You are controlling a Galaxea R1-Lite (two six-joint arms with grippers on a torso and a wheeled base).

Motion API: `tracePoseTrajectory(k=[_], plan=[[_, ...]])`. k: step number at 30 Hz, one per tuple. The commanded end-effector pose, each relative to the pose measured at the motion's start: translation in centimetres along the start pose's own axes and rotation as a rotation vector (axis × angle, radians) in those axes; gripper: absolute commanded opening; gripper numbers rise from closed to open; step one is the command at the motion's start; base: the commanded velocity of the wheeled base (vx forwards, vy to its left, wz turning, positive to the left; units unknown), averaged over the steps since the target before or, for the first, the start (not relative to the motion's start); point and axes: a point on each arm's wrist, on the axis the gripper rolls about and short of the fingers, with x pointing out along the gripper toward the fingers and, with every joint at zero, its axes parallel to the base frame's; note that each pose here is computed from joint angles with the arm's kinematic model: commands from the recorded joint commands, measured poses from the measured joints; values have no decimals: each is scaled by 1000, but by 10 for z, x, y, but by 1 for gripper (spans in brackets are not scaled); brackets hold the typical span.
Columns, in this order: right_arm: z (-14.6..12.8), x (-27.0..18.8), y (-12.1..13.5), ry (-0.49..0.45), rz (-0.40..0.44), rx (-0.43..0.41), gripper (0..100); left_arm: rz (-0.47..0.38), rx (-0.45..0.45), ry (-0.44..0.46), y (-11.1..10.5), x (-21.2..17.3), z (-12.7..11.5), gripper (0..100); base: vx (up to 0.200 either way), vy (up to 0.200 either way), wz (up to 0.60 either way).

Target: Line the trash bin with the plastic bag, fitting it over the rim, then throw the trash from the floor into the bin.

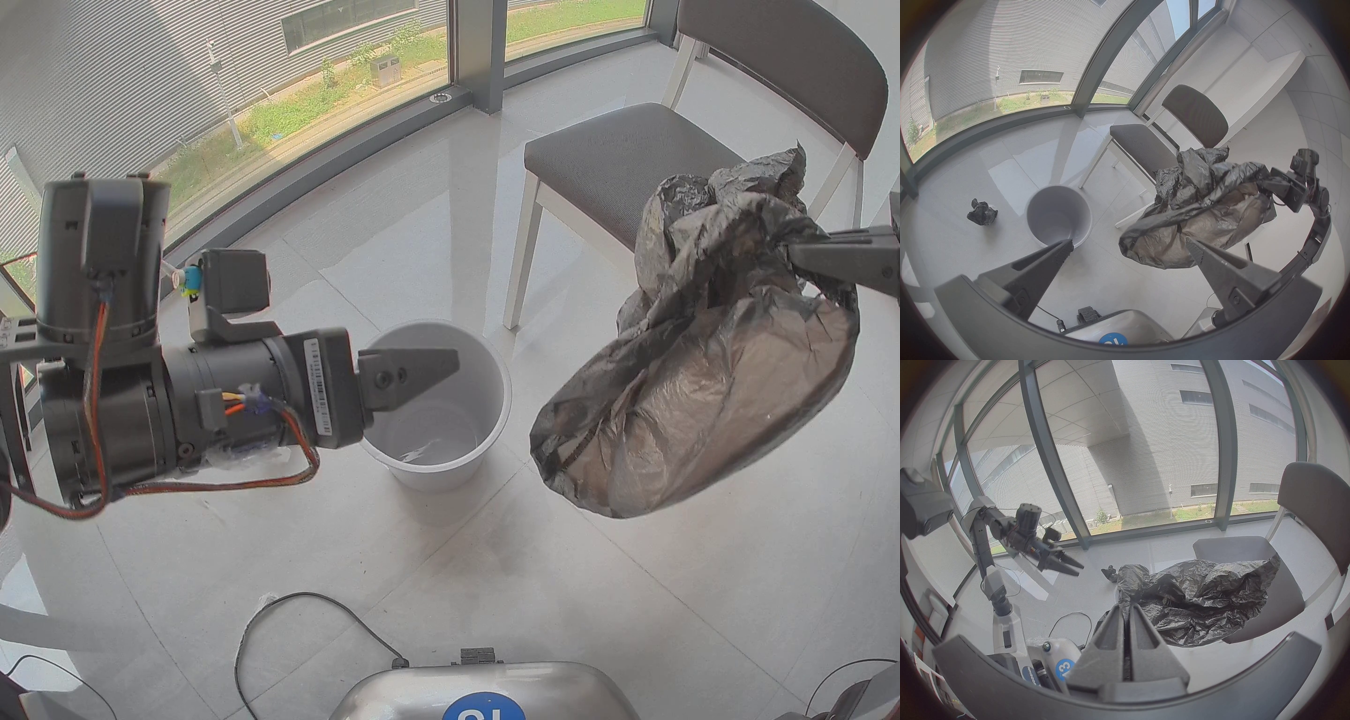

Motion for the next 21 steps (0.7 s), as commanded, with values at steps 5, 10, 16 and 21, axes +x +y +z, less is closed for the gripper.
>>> tracePoseTrajectory(k=[5,10,16,21], plan=[[19,21,-15,-16,-31,10,0,-14,9,37,4,22,-31,100,0,0,0],[33,22,-20,-60,-48,27,0,-32,-23,71,0,39,-48,100,0,0,0],[45,19,-25,-79,-72,29,0,-52,-58,65,-6,65,-59,100,0,0,0],[51,16,-25,-94,-75,30,0,-58,-47,92,-9,83,-72,100,0,0,0]])
